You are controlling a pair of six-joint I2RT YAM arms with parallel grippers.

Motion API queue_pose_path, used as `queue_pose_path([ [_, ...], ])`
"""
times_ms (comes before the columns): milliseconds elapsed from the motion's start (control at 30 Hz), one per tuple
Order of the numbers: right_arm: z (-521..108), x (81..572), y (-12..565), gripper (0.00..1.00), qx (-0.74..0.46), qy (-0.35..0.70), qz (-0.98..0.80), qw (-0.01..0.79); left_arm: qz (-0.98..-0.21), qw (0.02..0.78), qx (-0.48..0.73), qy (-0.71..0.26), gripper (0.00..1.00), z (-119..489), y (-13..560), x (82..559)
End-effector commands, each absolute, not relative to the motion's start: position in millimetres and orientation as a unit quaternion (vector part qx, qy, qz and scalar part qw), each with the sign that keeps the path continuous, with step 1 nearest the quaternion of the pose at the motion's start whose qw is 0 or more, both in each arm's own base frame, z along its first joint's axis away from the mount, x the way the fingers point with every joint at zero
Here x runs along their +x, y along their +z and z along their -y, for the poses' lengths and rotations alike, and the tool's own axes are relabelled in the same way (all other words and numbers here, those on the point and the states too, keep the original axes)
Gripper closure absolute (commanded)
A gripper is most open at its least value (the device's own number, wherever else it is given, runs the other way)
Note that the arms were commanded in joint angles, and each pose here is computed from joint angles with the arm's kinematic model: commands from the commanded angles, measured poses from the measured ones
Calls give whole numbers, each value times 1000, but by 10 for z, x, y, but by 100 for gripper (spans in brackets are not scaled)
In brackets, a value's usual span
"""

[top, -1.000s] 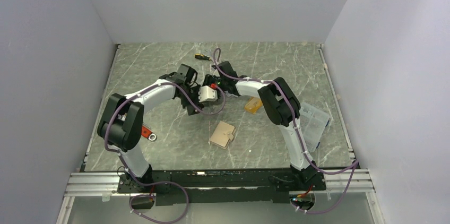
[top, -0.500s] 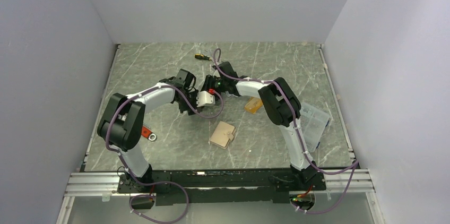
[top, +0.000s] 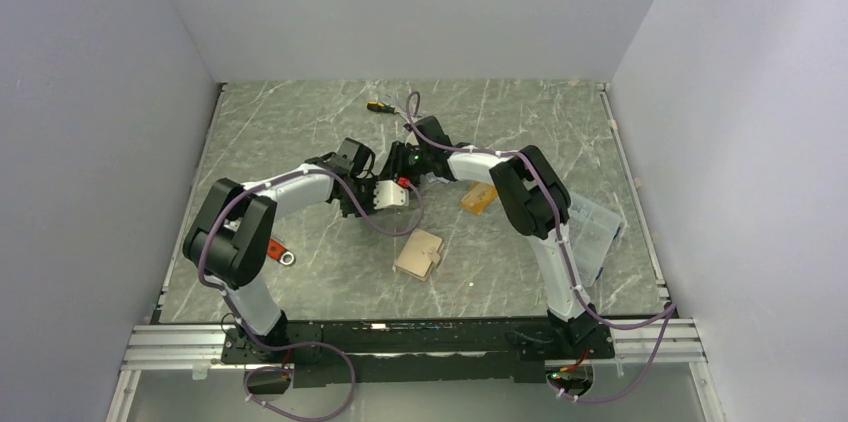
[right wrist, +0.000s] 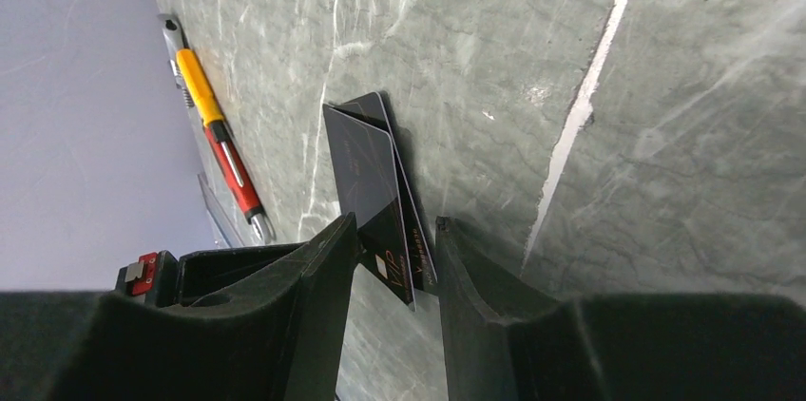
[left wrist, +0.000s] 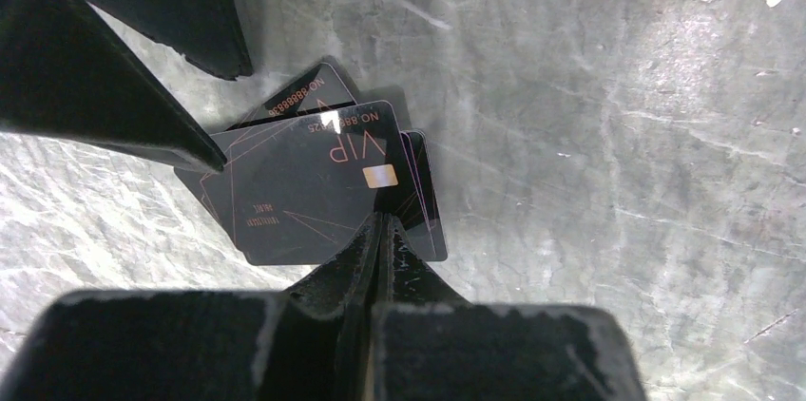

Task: Put the credit cards into the card holder
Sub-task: Pick up the credit card from the center of the board.

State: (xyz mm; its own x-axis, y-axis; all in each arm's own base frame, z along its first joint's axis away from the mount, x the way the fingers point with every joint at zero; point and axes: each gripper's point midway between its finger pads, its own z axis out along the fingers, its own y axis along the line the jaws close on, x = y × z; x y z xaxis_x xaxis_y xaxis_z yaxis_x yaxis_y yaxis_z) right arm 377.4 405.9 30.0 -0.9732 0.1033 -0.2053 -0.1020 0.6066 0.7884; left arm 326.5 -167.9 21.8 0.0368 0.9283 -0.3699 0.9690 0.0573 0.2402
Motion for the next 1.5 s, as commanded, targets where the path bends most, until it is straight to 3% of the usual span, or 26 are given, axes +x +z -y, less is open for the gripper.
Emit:
queue_pose_path([
  [0, -3933, 3798, 368, 60, 3, 429, -894, 126, -688, 196, 698, -38, 97, 1583, 48, 3136],
  [1167, -4282, 3627, 270, 62, -36, 474, -876, 82, -676, 193, 710, -30, 100, 1573, -20, 3078],
  [1467, -4130, 3809, 379, 62, -40, 444, -887, 123, -675, 190, 712, -28, 100, 1565, -27, 3074],
])
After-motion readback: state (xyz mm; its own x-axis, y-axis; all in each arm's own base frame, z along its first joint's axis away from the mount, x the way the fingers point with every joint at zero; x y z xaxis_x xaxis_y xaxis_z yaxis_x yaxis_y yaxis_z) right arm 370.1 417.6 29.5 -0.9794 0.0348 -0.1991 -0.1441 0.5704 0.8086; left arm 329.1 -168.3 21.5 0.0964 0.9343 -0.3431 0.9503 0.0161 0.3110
